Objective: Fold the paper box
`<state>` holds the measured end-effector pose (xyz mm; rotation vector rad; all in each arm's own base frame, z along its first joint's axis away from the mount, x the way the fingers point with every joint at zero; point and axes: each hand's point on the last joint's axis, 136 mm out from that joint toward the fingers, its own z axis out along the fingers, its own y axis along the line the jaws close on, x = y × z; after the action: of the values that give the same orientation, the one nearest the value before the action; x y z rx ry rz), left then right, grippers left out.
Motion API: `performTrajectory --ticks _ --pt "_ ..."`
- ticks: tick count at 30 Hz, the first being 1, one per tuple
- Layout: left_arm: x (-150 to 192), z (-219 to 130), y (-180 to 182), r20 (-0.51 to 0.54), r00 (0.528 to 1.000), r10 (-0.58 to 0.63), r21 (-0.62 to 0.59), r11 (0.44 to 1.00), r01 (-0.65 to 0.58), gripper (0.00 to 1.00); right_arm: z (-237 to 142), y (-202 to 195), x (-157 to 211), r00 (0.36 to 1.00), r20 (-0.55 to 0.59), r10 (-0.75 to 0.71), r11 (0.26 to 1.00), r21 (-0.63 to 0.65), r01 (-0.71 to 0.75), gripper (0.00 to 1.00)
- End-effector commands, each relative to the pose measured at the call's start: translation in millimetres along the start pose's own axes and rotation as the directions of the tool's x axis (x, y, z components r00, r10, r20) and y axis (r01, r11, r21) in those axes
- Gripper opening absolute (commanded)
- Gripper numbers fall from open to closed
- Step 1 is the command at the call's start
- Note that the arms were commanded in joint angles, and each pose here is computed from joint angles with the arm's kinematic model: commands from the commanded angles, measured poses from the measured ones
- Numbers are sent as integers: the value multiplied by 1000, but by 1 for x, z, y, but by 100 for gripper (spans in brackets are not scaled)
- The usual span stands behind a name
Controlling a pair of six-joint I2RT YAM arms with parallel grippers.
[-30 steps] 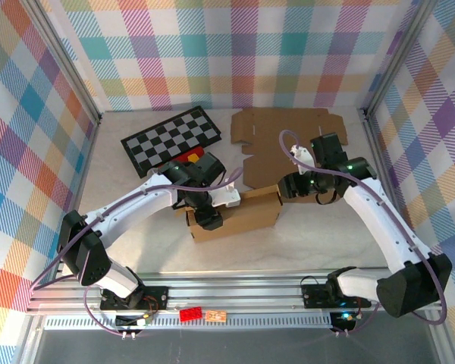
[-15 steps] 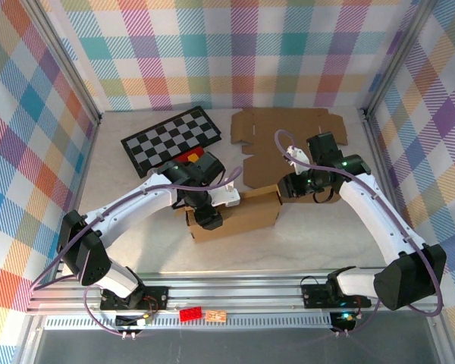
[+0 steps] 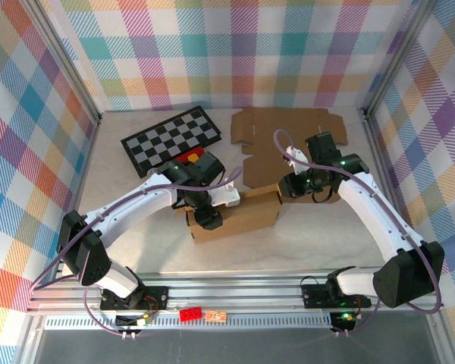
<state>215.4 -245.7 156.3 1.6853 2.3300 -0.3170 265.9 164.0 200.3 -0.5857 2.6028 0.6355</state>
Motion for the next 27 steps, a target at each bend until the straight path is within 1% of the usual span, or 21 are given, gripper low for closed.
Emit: performTrajectory --ticks 1,5,8,13,19,27 --pt "0 -3 1 6 1000 -6 2 1000 6 59 -4 -1 -4 1000 19 9 1000 11 -9 17" --pt "-1 -3 2 9 1000 -10 -1 1000 10 59 -9 2 -5 999 33 1 1000 28 -2 10" --pt "-3 -3 3 11 1000 -13 -3 1000 13 59 -8 3 -4 1000 19 -1 999 53 0 6" --pt "-3 -2 5 10 1000 -20 -12 1000 20 59 -8 10 -2 999 9 31 997 67 -32 0" --pt "-7 -1 8 13 999 -30 -22 999 30 59 -9 12 2 996 15 85 992 90 -86 0" --pt "-9 1 14 22 998 -55 -28 998 56 58 -8 11 9 984 97 151 982 99 -161 0"
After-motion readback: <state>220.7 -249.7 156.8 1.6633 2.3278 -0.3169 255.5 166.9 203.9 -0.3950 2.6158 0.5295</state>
